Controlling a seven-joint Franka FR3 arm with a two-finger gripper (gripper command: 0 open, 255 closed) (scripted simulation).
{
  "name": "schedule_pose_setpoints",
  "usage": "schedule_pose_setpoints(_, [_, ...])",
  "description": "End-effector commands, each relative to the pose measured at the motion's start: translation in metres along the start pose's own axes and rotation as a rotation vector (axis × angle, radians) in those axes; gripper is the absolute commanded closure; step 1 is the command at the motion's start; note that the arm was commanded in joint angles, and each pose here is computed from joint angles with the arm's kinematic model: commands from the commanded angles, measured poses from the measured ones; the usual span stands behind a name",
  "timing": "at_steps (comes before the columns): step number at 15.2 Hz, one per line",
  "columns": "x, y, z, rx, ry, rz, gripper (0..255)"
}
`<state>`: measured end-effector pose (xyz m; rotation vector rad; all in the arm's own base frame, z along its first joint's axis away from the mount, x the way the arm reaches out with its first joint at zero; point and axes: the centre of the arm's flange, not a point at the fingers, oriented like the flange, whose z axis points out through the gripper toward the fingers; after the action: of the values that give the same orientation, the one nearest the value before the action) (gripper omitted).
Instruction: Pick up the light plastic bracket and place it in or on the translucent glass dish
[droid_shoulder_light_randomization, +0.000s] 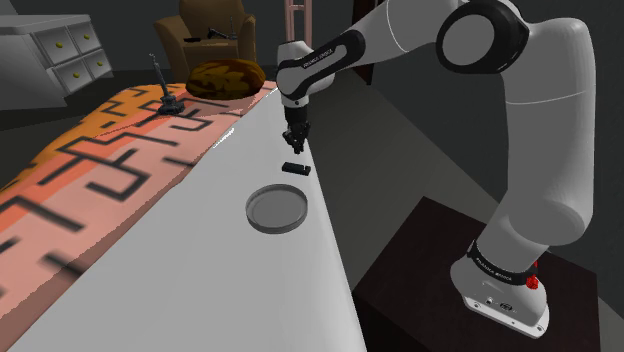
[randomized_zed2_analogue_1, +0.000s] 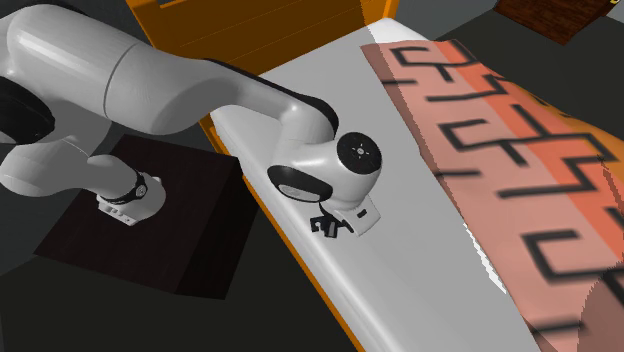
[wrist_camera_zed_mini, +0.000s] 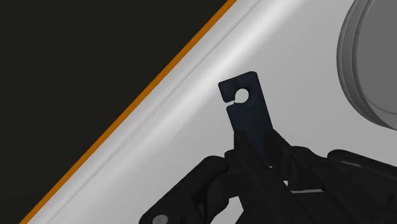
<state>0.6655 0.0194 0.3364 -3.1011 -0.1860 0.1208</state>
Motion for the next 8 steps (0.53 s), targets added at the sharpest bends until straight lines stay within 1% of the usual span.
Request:
schedule_pose_setpoints(1, [0.0,0.0,0.0,0.0,0.0,0.0,255])
schedule_pose_setpoints(7, [0.0,0.0,0.0,0.0,0.0,0.0,255])
schedule_pose_setpoints(8, [0.0,0.0,0.0,0.0,0.0,0.0,0])
